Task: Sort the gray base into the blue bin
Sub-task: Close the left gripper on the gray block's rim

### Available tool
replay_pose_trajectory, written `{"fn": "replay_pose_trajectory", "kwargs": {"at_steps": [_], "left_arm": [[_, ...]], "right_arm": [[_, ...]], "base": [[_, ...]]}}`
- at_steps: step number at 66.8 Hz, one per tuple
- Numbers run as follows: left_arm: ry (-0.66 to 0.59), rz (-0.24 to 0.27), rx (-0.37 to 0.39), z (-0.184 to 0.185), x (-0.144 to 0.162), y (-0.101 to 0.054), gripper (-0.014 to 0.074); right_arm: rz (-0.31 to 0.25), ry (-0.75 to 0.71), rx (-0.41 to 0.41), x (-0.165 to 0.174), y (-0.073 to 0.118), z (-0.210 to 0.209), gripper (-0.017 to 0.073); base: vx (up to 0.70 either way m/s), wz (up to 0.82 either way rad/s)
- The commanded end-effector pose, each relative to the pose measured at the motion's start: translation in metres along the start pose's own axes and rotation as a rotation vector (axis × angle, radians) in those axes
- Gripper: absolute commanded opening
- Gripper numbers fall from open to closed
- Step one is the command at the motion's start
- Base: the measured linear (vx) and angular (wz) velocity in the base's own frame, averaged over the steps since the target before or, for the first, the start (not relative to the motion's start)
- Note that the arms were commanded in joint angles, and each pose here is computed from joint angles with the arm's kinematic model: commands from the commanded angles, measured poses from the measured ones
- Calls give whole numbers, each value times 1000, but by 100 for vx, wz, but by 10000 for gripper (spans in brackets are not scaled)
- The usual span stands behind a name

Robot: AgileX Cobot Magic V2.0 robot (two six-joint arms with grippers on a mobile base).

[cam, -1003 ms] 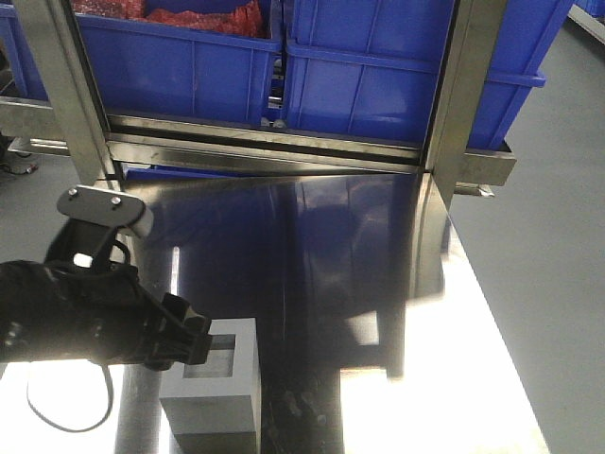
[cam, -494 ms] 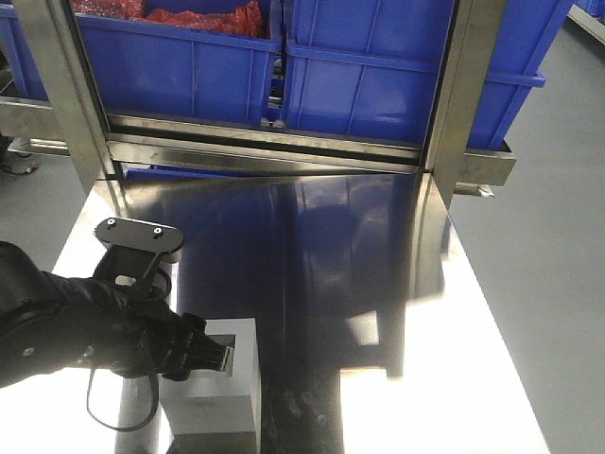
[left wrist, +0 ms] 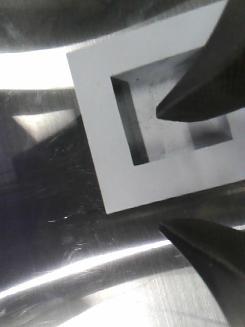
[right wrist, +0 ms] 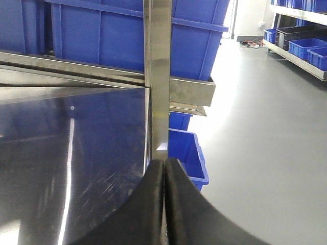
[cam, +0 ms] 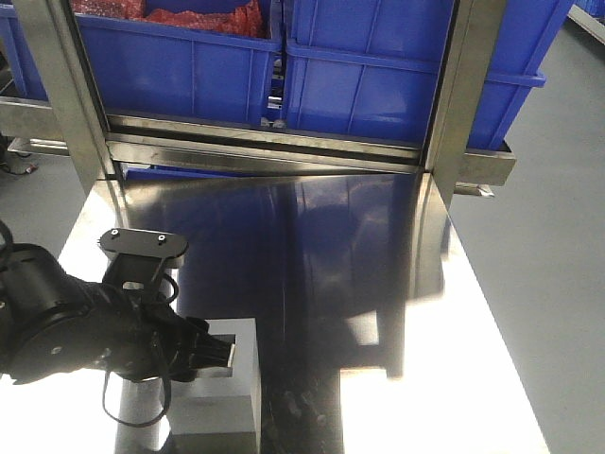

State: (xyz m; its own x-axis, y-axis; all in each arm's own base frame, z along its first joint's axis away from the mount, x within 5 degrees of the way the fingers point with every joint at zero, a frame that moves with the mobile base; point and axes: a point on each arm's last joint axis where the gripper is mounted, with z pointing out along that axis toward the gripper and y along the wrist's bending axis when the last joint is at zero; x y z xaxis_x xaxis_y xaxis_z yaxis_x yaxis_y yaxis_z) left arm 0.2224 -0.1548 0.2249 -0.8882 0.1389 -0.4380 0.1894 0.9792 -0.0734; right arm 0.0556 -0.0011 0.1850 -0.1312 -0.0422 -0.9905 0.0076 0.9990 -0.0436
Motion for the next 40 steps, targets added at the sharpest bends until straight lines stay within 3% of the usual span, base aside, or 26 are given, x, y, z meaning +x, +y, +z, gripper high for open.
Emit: {"fn": "replay_pose_trajectory", "kwargs": {"at_steps": [1,26,40], "left_arm": [[-65,-19,37,-8,-10,-5,394],[-42,-25,29,-2,-9,-6,372],[-37,-22,25,-2,-8,-6,185]], "right_arm": [[-20,-81,3,-6,0,0,-5],[-20,-81,3,-6,0,0,-5],[-20,-81,3,-6,0,0,-5]], "base": [[0,0],[0,0],[0,0]]}}
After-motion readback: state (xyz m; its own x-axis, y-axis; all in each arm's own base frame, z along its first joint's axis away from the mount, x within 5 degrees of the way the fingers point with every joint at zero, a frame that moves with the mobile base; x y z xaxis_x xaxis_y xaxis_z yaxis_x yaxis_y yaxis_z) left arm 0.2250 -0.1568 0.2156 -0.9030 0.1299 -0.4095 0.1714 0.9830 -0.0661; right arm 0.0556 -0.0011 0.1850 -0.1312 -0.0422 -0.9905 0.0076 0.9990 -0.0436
